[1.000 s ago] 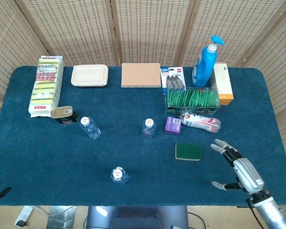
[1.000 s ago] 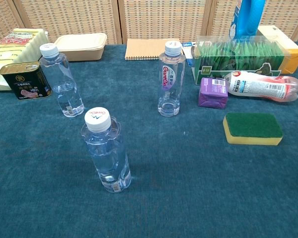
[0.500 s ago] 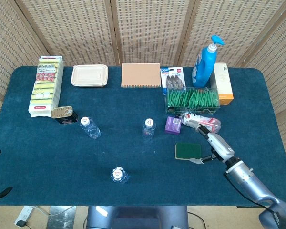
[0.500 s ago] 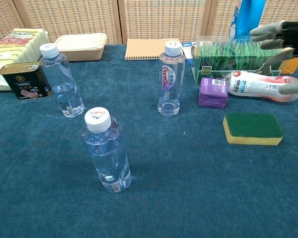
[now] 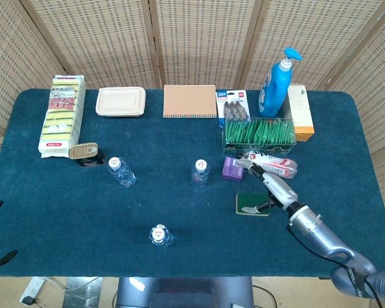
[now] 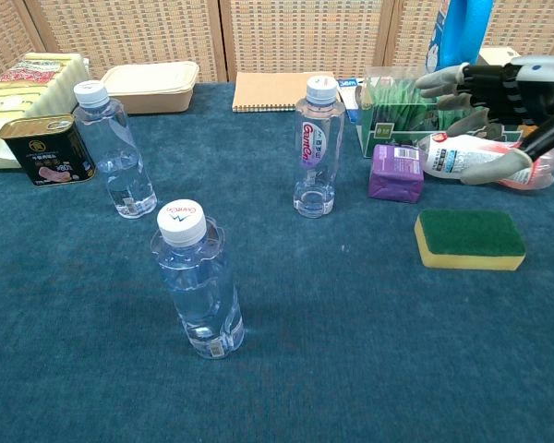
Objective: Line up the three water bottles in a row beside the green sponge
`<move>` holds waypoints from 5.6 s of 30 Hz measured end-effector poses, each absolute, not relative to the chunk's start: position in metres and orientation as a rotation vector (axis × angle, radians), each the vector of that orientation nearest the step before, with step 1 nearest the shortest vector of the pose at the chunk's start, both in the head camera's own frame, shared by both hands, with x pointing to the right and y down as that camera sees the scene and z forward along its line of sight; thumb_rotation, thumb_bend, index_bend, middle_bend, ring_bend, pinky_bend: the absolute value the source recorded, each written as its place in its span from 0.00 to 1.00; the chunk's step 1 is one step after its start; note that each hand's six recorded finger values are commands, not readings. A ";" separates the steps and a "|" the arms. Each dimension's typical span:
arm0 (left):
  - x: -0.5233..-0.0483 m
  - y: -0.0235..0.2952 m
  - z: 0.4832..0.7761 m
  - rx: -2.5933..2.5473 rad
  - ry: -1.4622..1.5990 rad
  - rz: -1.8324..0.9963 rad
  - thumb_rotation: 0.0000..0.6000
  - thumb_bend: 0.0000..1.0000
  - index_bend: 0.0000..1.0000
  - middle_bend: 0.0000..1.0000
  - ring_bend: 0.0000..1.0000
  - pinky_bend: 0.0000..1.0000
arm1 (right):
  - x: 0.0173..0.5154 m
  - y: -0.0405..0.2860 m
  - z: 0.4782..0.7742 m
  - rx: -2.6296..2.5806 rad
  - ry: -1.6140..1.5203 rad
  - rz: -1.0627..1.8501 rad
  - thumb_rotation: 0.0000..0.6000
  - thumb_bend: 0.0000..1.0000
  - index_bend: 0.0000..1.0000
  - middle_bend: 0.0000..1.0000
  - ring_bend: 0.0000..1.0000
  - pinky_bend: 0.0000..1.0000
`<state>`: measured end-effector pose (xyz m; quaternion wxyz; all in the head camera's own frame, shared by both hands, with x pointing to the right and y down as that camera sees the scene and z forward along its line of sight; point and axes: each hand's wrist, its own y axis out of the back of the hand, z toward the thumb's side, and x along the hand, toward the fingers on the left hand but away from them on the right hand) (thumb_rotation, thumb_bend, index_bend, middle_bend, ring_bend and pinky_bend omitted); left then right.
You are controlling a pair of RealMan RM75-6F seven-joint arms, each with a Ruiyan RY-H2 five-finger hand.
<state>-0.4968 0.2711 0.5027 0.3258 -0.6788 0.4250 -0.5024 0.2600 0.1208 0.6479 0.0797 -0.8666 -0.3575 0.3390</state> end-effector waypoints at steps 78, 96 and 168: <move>-0.495 0.270 0.506 -1.814 1.115 -1.326 1.00 0.07 0.00 0.00 0.00 0.00 | 0.212 0.124 0.677 -2.452 -1.118 1.002 1.00 0.29 0.53 0.62 0.55 0.70; -0.495 0.270 0.505 -1.820 1.117 -1.317 1.00 0.07 0.00 0.00 0.00 0.00 | 0.227 0.139 0.675 -2.447 -0.987 1.055 1.00 0.13 0.19 0.17 0.13 0.44; -0.240 0.248 0.667 -2.848 0.828 -0.603 1.00 0.07 0.00 0.00 0.00 0.03 | 0.407 0.293 0.497 -1.970 -1.193 1.274 1.00 0.00 0.07 0.01 0.00 0.08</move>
